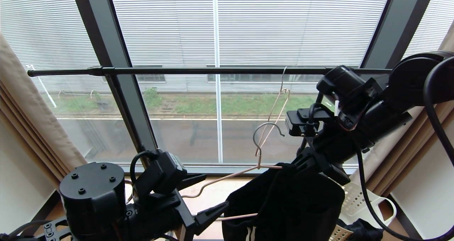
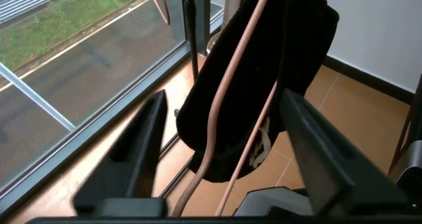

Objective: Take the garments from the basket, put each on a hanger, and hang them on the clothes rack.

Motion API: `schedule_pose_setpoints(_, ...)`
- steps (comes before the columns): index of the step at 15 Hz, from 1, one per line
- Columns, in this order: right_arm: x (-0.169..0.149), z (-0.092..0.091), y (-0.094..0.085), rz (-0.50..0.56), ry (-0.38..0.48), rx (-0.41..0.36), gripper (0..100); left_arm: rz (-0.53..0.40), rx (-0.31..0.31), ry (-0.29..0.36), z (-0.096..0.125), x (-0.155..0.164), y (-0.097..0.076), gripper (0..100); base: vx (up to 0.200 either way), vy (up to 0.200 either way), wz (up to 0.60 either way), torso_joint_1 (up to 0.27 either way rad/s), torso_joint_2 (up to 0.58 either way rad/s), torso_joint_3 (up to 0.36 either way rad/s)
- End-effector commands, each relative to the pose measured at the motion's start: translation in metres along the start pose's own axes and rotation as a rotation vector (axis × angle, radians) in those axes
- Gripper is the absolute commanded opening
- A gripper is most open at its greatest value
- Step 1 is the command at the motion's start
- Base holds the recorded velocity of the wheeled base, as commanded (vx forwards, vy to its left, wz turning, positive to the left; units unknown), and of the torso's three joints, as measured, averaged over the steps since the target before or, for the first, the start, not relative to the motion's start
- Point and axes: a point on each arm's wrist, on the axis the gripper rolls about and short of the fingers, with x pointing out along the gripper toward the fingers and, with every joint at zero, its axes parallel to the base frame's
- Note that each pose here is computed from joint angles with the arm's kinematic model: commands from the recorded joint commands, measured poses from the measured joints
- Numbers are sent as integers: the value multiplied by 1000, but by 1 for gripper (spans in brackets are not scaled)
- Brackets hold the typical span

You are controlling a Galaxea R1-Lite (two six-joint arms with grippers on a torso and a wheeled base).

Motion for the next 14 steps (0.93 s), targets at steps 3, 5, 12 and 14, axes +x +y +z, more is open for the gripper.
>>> schedule_pose_setpoints(3, -1, 1, 1, -1, -5, -5, 0, -5, 0, 1, 0, 0, 0, 100, 0, 0, 0, 0, 0, 0)
schedule_pose_setpoints(5, -3, 0, 2, -3, -6, -5, 0, 12, -10, -19, 2, -2, 4, 100, 0, 0, 0, 0, 0, 0)
schedule_pose_setpoints(12, -26, -9, -2, -45, -63, 29, 0, 99, -151, -196, 21, -58, 34, 100, 0, 0, 0, 0, 0, 0)
schedule_pose_setpoints(14, -36, -12, -1, -72, -75, 36, 0, 99, -261, -202, 17, -68, 39, 100, 0, 0, 0, 0, 0, 0)
